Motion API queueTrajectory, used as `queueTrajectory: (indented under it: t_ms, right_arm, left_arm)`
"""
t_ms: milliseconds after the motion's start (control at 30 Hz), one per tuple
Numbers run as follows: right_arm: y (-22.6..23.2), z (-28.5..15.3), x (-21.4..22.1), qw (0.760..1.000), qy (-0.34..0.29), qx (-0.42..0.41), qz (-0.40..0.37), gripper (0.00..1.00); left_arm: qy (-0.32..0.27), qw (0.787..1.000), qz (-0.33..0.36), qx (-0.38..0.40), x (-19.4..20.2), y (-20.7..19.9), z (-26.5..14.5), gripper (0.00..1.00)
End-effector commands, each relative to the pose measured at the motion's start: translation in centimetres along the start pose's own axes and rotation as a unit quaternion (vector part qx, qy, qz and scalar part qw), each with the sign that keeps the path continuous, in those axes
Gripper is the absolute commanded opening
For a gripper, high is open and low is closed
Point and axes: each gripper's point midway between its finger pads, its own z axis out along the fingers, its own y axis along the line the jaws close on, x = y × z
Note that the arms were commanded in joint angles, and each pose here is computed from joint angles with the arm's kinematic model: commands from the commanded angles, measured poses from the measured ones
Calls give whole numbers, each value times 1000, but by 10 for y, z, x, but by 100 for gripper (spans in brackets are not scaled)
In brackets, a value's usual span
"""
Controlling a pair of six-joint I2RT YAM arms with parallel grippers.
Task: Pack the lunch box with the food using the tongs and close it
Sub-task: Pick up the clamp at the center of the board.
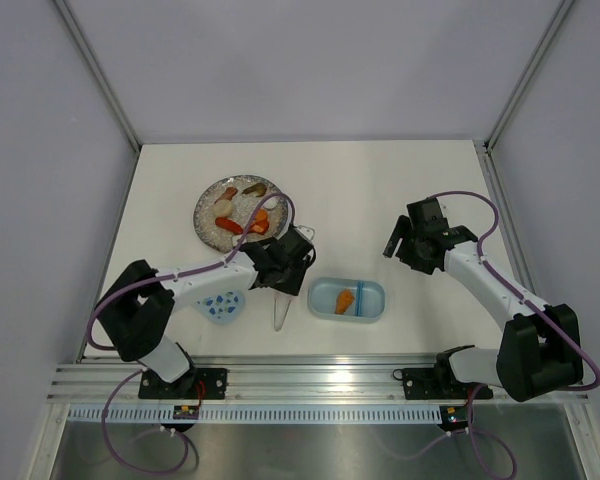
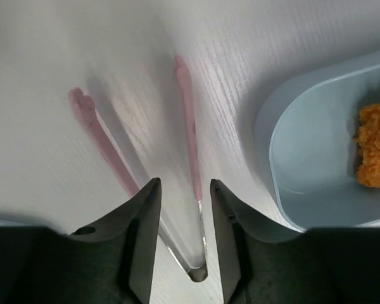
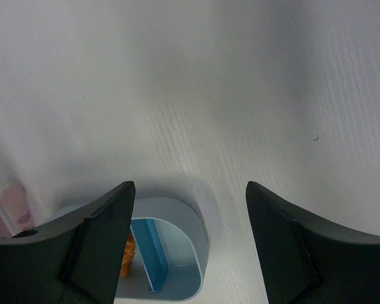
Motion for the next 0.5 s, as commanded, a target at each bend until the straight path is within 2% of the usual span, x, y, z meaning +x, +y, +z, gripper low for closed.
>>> queueTrajectory:
  t_ms: [0,100,133,200,267,333,433,467]
  right_arm:
    - [3,-4,-4,1000,-10,-10,0,79]
    - [0,-5,-4,1000,-10,-5,-3,79]
    - [-1,-5,-4,1000,-11,-4,-3,79]
    - [-2,-5,-3,1000,-12,-4,-3,79]
    - [-2,-3,-1,1000,-8,-4,-2,79]
    - [1,-1,0,1000,-5,-9,1,79]
    - [4,3,-1,1000,-2,-13,1,79]
    - [5,3,-1,1000,-1,-14,1,79]
  left_arm:
    - [-16,1000,14,9,-14,-5,0,43]
    - [-18,1000,2,12,-17,-7,-10,49]
    - [-34,999,-13,17,-24,-9,-21,49]
    - [-65,997,-39,15,-31,-3,-39,56]
    - [-81,994,-77,3,-30,3,-47,57]
    - [-86,991,-99,-21,-19,17,-46,70]
    - [-71,991,-111,-7,-2,15,-43,93]
    - [-62,992,-110,-2,4,14,-40,95]
